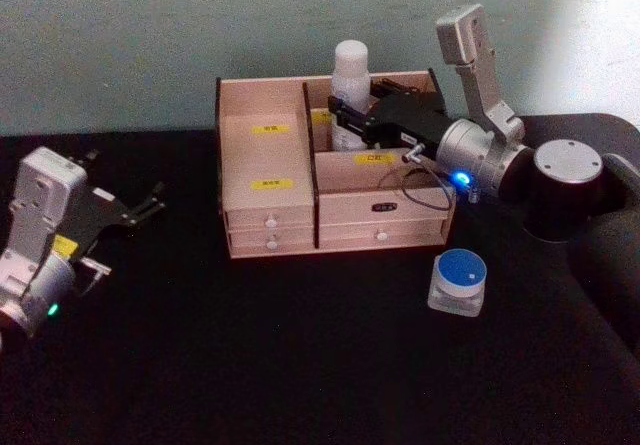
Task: Pick up the facial cleanser and watermelon frost from the table and place them into the tiered storage box.
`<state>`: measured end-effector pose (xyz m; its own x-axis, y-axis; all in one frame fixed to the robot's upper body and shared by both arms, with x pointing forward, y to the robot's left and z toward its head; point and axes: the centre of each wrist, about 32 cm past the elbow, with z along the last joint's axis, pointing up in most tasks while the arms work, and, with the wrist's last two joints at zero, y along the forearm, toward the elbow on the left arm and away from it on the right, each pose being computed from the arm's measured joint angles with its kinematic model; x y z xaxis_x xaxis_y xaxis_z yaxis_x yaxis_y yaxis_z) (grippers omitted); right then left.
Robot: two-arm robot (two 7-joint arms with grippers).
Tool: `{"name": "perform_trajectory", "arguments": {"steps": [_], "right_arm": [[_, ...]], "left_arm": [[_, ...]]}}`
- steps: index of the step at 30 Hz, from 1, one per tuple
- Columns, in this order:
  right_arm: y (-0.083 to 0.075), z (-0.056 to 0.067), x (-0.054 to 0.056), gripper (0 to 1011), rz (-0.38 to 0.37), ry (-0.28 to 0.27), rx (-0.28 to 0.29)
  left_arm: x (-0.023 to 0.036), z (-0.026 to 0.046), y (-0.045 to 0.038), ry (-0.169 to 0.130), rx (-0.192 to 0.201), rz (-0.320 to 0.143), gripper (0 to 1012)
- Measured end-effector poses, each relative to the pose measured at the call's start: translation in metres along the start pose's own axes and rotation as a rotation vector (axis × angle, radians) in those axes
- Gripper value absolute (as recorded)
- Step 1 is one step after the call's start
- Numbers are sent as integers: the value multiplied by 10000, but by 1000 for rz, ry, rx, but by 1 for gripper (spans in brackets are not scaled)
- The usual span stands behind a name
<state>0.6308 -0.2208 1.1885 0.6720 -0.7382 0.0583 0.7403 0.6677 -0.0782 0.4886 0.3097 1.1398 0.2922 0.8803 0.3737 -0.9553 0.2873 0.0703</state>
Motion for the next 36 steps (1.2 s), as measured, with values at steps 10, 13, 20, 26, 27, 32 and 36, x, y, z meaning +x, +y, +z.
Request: {"name": "perform_trajectory", "arguments": {"steps": [10,13,20,26,27,32,36], "right_arm": [[-15,-45,16,594,-3,-1,-26],[-17,-55,19,594,-3,0,-32],[-22,-77,26,594,0,6,-43],[-24,-95,27,593,-1,9,-49],[-24,-95,27,593,-1,9,-49],[-24,-94,27,594,-1,8,-48],[-25,-91,28,593,-1,8,-48]], "left_arm": [[0,0,0,0,0,0,1001],[0,0,0,0,0,0,1001],[0,0,0,0,0,0,1001],[0,0,0,0,0,0,1001],[0,0,0,0,0,0,1001],[0,0,0,0,0,0,1001],[0,0,0,0,0,0,1001]]}}
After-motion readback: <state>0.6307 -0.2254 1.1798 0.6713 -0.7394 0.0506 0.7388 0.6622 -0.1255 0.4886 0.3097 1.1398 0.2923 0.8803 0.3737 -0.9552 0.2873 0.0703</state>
